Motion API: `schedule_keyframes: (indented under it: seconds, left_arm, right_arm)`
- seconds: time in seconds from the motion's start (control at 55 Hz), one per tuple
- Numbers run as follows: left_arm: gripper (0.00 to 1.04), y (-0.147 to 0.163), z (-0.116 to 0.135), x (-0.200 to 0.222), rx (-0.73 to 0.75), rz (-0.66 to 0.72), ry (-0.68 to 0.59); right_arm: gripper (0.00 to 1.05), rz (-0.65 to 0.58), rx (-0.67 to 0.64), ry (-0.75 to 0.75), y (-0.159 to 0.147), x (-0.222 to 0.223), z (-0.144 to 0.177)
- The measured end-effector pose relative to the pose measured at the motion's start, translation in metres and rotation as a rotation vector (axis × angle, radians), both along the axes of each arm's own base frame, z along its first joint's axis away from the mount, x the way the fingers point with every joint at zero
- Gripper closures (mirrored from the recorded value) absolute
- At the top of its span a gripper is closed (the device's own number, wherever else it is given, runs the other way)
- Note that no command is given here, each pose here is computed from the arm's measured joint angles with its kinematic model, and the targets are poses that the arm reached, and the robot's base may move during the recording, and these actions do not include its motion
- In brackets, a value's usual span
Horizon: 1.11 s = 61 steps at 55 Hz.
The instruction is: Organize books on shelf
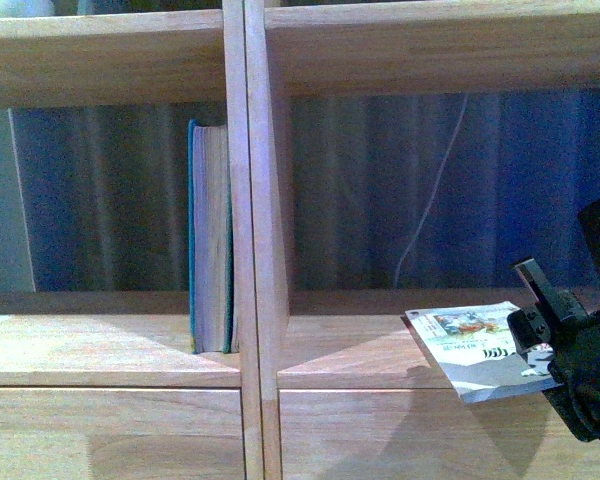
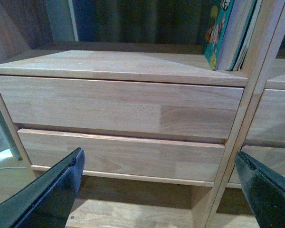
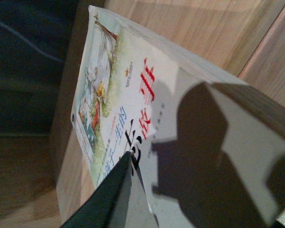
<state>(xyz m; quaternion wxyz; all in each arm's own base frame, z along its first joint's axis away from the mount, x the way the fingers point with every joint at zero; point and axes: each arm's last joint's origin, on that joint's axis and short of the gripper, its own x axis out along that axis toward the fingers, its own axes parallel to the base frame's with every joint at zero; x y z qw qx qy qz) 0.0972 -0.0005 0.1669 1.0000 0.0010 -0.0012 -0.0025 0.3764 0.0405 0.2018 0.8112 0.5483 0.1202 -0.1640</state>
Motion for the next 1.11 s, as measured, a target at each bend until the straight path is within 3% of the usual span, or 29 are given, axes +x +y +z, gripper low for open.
schedule_keyframes:
  seconds: [0.2,0.436,0.709,0.927,1.108]
  left_arm:
    - [0.07,0.0,0.0,0.0,0.0,0.0,0.0]
    - [0.07,0.0,0.0,0.0,0.0,0.0,0.0]
    - [0.07,0.0,0.0,0.0,0.0,0.0,0.0]
    - [0.07,0.0,0.0,0.0,0.0,0.0,0.0]
    - [0.07,0.0,0.0,0.0,0.0,0.0,0.0]
  right_arm:
    - [0.96,0.003,0.005,-0.015,-0.001,0.0,0.001]
    - [0.97,0.013,0.013,-0.029,-0.007,-0.006,0.001]
    - [0.97,0.058,-0.006,-0.089,-0.028,-0.024,0.023]
    - [0.97,0.139,-0.041,-0.188,-0.054,-0.046,0.053]
    - [0.97,0.214,-0.1,-0.389,-0.078,-0.077,0.103]
